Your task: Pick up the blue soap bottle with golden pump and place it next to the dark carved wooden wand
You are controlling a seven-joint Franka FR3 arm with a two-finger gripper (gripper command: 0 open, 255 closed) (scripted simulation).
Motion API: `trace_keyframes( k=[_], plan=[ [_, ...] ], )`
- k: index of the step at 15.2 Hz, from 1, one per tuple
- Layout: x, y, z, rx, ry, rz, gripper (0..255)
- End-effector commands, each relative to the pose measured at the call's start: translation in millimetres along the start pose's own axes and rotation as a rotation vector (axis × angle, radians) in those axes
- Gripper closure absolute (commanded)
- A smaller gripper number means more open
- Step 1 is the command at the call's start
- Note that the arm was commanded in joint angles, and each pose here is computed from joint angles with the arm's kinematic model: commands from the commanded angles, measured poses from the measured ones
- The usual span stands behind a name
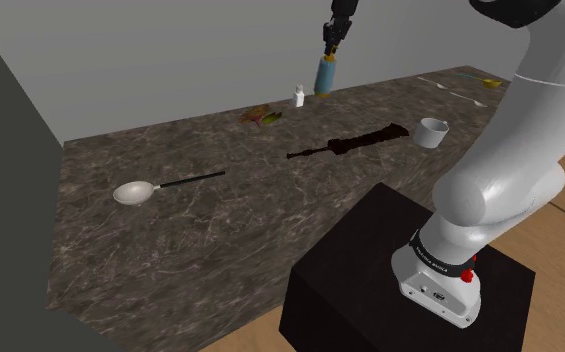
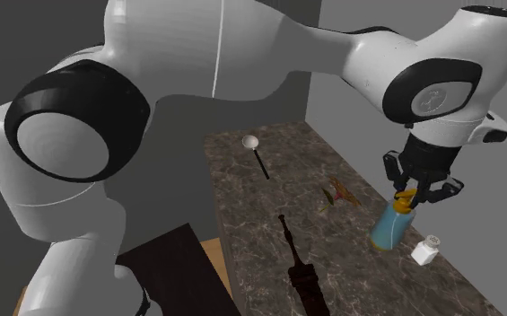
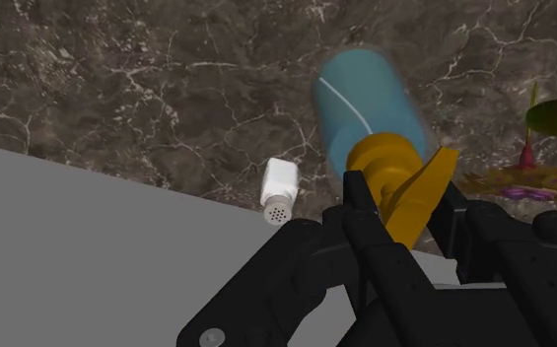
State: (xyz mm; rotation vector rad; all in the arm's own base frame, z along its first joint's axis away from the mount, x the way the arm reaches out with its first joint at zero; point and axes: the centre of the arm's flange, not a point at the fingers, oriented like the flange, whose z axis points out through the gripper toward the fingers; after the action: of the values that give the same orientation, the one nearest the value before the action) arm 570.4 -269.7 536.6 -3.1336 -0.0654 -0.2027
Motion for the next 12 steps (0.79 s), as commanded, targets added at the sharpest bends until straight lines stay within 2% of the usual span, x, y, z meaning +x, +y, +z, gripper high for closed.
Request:
trace_keyframes(
  k=[1, 12],
  plan=[
    [2.0, 25.3, 5.4, 0.000, 0.001, -0.002, 255],
    [13.8, 167.8, 31.1, 0.000, 0.001, -0.002, 255]
  ],
)
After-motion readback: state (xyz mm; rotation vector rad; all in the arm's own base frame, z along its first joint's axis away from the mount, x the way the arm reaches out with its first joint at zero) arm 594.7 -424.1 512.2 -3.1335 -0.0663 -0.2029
